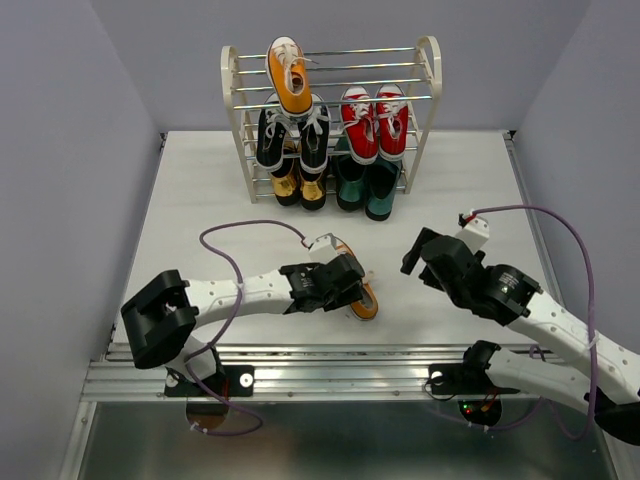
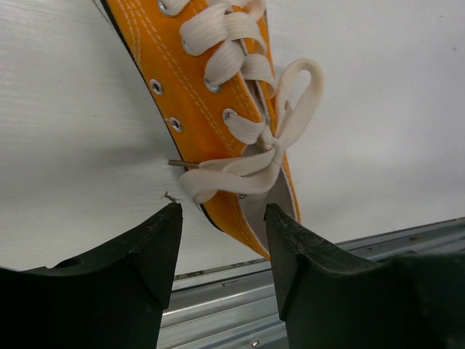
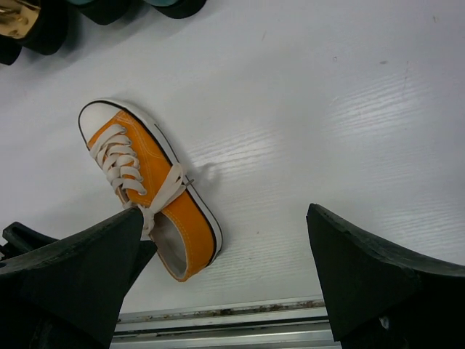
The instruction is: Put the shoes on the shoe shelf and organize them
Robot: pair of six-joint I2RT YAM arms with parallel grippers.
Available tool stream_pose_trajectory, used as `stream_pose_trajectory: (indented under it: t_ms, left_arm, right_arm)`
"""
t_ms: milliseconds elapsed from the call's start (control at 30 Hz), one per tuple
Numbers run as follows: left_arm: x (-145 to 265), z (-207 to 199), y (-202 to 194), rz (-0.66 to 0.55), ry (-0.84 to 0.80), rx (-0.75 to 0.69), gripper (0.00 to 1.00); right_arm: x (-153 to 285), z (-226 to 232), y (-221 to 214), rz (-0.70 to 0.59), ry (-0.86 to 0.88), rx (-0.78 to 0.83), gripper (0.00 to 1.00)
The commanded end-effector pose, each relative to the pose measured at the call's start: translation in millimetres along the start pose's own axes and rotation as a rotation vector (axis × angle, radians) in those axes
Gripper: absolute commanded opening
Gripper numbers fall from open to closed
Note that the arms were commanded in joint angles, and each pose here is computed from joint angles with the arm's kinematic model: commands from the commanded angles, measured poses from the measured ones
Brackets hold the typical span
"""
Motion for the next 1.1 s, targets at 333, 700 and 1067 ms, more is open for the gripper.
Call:
stream_pose_trajectory:
  t_ms: [333,700,1067]
  left_arm:
    - [-32,-2,-12,0.007,0.122,-0.031,0.55]
    - [-32,1,-21,0.045,0.132,-0.085,0.0]
    - [77,-7,16,0.026,0.015,-0.277,0.0]
  right_arm:
    - [-4,3,3,-0.002,-0.043,0.017,1.0]
    - [-6,3,2,-0.008,-0.044,0.029,1.0]
    - [0,-6,11,-0.081,-0.059,-0.004,1.0]
Point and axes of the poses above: each gripper's point midway between its finger pads, its own x axis back along the fingers, its own z axis along the line the jaws close on, y = z × x, the point moved 8 cm from there along x, back along the fingers
